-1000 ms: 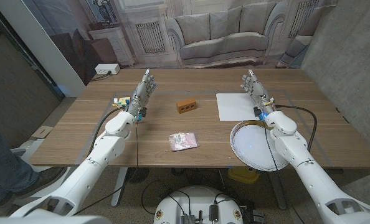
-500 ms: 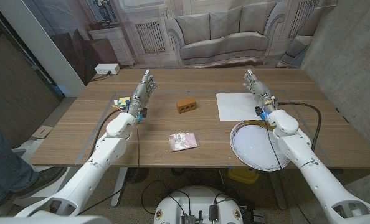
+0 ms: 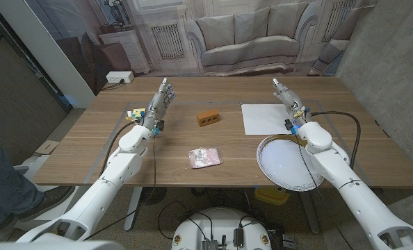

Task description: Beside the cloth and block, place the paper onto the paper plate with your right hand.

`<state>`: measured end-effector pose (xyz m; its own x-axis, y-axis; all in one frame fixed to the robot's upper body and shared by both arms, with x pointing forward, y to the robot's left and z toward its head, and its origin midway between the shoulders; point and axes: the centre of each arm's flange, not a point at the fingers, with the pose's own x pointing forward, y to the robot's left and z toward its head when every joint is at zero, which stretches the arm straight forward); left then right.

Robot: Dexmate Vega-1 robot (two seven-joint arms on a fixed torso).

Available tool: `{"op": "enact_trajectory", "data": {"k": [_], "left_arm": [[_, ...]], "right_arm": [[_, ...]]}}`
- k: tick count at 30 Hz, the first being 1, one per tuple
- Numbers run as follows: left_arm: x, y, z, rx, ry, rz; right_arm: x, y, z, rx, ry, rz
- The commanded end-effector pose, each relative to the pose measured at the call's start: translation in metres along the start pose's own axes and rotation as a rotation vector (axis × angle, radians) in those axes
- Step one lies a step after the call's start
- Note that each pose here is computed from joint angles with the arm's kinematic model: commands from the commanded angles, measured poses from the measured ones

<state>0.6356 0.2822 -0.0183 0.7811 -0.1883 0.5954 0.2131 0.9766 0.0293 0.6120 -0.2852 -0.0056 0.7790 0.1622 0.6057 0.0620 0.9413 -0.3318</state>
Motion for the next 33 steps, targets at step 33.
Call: {"op": "enact_trajectory", "data": {"k": [33], "left_arm": [[0.005, 0.006, 0.0027, 0.005, -0.012, -0.007]], "right_arm": [[-0.0025, 0.0127, 0.0145, -0.373, 0.011, -0.066]]}}
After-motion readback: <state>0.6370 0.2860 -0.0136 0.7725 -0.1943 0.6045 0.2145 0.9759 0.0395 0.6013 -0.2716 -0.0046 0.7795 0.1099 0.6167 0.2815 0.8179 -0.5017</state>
